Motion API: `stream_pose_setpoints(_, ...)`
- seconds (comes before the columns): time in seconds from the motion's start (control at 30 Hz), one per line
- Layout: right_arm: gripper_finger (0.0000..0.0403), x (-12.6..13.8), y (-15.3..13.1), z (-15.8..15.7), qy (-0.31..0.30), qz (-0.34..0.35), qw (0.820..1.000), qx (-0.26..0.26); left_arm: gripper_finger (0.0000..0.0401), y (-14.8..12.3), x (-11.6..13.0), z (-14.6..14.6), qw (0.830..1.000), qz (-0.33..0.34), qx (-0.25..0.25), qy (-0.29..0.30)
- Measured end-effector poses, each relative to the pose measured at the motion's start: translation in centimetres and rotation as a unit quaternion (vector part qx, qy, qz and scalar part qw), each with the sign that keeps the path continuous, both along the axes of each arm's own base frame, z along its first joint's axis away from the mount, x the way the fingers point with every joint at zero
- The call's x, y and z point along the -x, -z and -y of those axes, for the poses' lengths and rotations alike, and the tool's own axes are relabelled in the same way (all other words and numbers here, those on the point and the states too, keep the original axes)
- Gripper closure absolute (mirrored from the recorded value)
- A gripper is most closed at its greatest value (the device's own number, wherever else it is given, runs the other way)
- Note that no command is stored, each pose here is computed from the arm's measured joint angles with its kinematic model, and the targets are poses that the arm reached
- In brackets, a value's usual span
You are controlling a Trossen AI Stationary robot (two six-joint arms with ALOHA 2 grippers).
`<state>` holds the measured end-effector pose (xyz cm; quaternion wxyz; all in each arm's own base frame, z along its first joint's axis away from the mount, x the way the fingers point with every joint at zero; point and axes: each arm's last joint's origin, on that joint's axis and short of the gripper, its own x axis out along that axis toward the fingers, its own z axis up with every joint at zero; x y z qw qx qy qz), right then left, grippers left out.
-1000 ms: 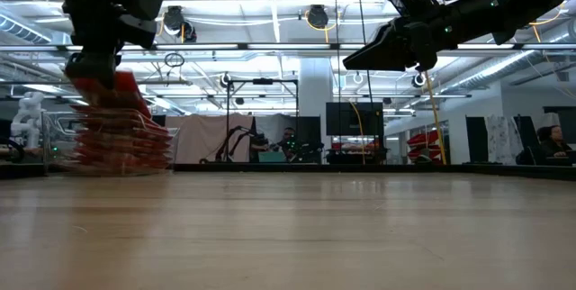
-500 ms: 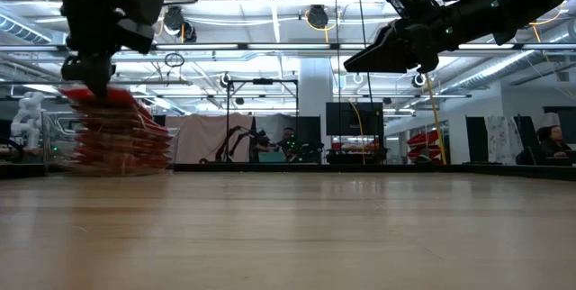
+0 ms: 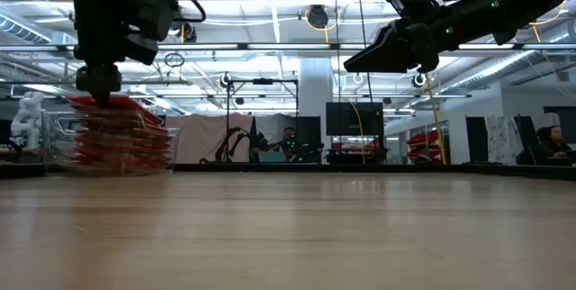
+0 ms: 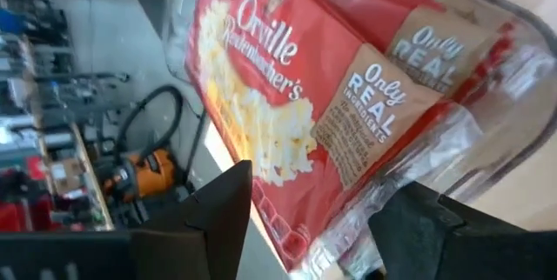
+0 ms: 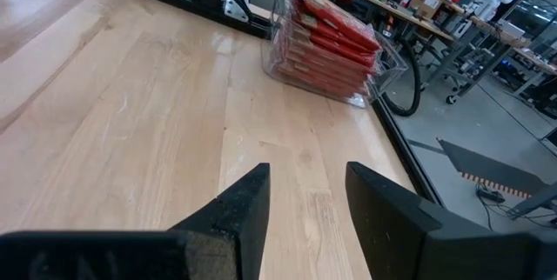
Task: Sort popcorn bags into baskets
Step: Put the red popcorn bag into the transparent bin, then return to Home Position
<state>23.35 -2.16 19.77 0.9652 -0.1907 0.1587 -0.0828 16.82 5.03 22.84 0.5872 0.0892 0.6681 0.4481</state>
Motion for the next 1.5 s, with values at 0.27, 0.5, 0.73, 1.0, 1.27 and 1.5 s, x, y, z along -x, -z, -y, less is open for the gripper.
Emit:
stream_pose_setpoints(0.27,0.0259,0.0,0.1,0.0,0.0,-0.003,1.0,0.0,0.0148,0.0,0.1,0.3,0.996,0.045,0.055,-0.055)
stream_pose_setpoints(0.5,0.0259,0.0,0.0,0.0,0.0,-0.003,1.0,0.0,0.0158,-2.5,-0.8,0.9,0.992,0.109,0.039,-0.043)
stream_pose_setpoints(0.73,0.0259,0.0,0.0,0.0,0.001,-0.002,1.0,-0.002,0.02,-6.7,-2.5,1.0,0.974,0.228,-0.007,-0.004)
stream_pose_setpoints(1.0,0.0259,0.7,-0.7,-0.1,0.008,0.006,1.0,-0.026,0.0262,-8.7,-4.7,2.3,0.905,0.399,-0.02,0.147)
stream_pose_setpoints(1.27,0.0259,2.9,-2.5,-0.2,0.02,0.023,0.997,-0.067,0.0307,-8.3,-5.6,5.5,0.783,0.532,-0.011,0.321)
stream_pose_setpoints(1.5,0.0298,4.3,-3.6,-0.9,0.02,0.045,0.991,-0.124,0.0341,-6.6,-5.7,7.4,0.727,0.566,-0.026,0.388)
